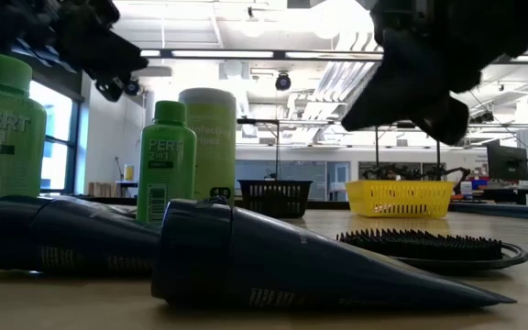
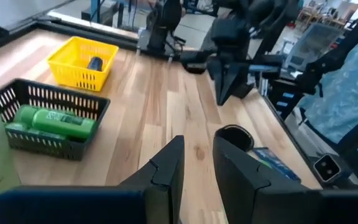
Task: Pick & Place Travel size toiletries
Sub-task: Put the black hair brush into the bottom left black bin
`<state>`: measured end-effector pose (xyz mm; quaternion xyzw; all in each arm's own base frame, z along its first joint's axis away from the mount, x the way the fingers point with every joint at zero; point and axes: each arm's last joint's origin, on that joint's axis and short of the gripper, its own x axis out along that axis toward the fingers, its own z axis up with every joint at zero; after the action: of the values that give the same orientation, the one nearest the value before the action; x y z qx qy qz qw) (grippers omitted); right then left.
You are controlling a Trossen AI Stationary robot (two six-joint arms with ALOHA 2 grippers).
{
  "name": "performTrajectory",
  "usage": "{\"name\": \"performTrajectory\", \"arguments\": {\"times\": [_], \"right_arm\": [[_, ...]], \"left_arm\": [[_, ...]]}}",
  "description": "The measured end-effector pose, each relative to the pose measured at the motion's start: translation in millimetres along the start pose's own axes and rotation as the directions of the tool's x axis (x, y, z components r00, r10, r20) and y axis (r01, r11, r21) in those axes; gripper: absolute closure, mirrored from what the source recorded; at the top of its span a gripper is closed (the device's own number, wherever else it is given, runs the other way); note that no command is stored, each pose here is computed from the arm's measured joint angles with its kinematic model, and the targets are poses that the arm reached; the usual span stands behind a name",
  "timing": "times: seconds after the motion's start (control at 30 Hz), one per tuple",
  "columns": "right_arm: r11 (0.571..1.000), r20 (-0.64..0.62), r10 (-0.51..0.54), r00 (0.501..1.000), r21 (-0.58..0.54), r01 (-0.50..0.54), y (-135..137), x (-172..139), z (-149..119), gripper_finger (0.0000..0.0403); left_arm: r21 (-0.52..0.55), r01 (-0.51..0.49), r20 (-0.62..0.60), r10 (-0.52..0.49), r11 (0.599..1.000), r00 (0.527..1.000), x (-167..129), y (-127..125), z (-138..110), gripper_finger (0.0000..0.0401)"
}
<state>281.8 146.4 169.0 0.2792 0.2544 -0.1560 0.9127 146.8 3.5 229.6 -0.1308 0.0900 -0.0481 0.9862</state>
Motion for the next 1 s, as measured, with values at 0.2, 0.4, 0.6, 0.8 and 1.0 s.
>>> {"name": "performTrajectory", "arguments": {"times": [0.2, 0.4, 0.6, 0.8, 1.0], "right_arm": [[0.998, 0.124, 0.006, 0.992, -0.063, 0.002, 5, 0, 7, 0.04], [0.996, 0.136, 0.029, 0.99, -0.084, -0.018, 10, -3, 5, 0.04], [0.992, 0.152, 0.044, 0.987, -0.126, -0.024, 12, -5, 6, 0.04], [0.987, 0.168, 0.063, 0.984, -0.155, -0.037, 15, -5, 7, 0.04], [0.988, 0.171, 0.057, 0.984, -0.149, -0.031, 13, -4, 9, 0.04]], "left_arm": [[-0.034, -0.003, -0.017, 0.002, 0.999, 1.0, 17, 3, -3, 0.0318], [-0.01, 0.075, -0.001, -0.075, 0.997, 0.997, 28, -8, -4, 0.0318], [0.043, 0.133, -0.005, -0.133, 0.99, 0.991, 30, -27, -8, 0.0318], [0.063, 0.102, 0.018, -0.103, 0.993, 0.994, 28, -45, -12, 0.0318], [0.064, 0.127, 0.134, -0.135, 0.99, 0.982, 25, -60, -5, 0.0318]]}}
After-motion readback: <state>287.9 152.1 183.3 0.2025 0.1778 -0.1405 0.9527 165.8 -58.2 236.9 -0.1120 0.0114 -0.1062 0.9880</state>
